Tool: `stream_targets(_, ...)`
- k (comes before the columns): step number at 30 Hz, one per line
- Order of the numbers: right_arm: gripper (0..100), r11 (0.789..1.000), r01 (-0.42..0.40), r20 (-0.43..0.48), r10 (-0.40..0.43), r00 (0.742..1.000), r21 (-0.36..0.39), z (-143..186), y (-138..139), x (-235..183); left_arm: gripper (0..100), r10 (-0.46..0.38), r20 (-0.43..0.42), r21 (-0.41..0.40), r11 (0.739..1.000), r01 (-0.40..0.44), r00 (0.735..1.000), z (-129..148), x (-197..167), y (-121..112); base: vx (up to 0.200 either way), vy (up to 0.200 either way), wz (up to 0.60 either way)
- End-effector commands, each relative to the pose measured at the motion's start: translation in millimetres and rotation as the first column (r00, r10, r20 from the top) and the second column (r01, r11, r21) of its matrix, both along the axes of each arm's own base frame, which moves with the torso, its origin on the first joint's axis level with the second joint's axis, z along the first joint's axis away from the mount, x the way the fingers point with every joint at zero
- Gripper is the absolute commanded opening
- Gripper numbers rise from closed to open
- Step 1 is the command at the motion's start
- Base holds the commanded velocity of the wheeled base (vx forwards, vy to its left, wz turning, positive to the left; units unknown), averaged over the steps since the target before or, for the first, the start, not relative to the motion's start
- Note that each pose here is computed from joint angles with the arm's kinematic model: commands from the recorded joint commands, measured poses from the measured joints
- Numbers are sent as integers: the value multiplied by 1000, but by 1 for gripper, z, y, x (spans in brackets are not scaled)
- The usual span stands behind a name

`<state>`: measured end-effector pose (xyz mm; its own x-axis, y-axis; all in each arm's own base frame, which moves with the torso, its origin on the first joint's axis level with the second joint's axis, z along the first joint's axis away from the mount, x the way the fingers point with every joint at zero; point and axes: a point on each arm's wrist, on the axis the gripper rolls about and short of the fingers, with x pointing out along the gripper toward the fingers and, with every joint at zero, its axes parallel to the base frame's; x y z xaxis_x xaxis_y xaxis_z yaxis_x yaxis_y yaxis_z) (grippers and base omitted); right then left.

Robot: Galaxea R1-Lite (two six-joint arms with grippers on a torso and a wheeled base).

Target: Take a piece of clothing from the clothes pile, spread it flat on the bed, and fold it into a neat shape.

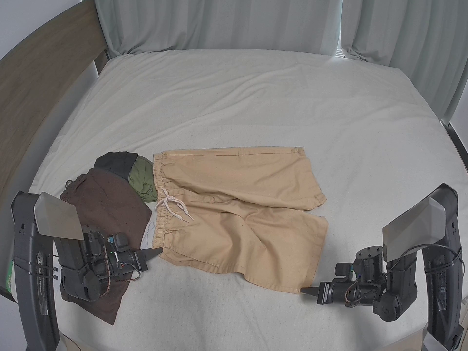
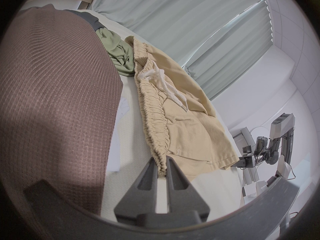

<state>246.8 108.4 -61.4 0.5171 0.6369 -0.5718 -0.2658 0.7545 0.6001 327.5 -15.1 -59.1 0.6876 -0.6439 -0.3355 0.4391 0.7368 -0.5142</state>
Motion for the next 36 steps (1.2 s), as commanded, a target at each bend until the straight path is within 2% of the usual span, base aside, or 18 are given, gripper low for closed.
stream_targets(1,0,1000,7,12,-7,1000,-3,3,-3,0,0,-4,-5,-1,1000,4,1000,0,-2,0,0,0,0)
stream_targets(4,0,1000,7,39,-7,999,-15,9,-8,-1,0,-8,-18,-2,1000,8,1000,1,-7,2,0,0,0)
stream_targets(9,0,999,16,109,-10,994,-48,25,-32,-2,0,-86,0,-30,996,86,996,17,-26,15,0,0,0)
stream_targets(13,0,998,24,113,-18,993,-51,26,-37,-3,0,-138,5,-66,988,138,990,24,-36,22,0,0,0)
stream_targets(14,0,998,27,106,-21,994,-56,25,-39,-4,0,-162,13,-93,982,162,987,30,-43,30,0,0,0)
stream_targets(17,0,998,24,99,-18,995,-59,24,-39,-6,0,-173,10,-105,979,173,985,31,-47,33,0,0,0)
stream_targets(24,0,993,-25,74,34,997,-118,21,-43,-22,0,-179,0,-93,980,178,984,32,-59,33,0,0,0)
stream_targets(36,0,987,-58,53,67,996,-150,20,-45,-33,0,-220,-19,-39,975,219,975,17,-77,30,0,0,0)
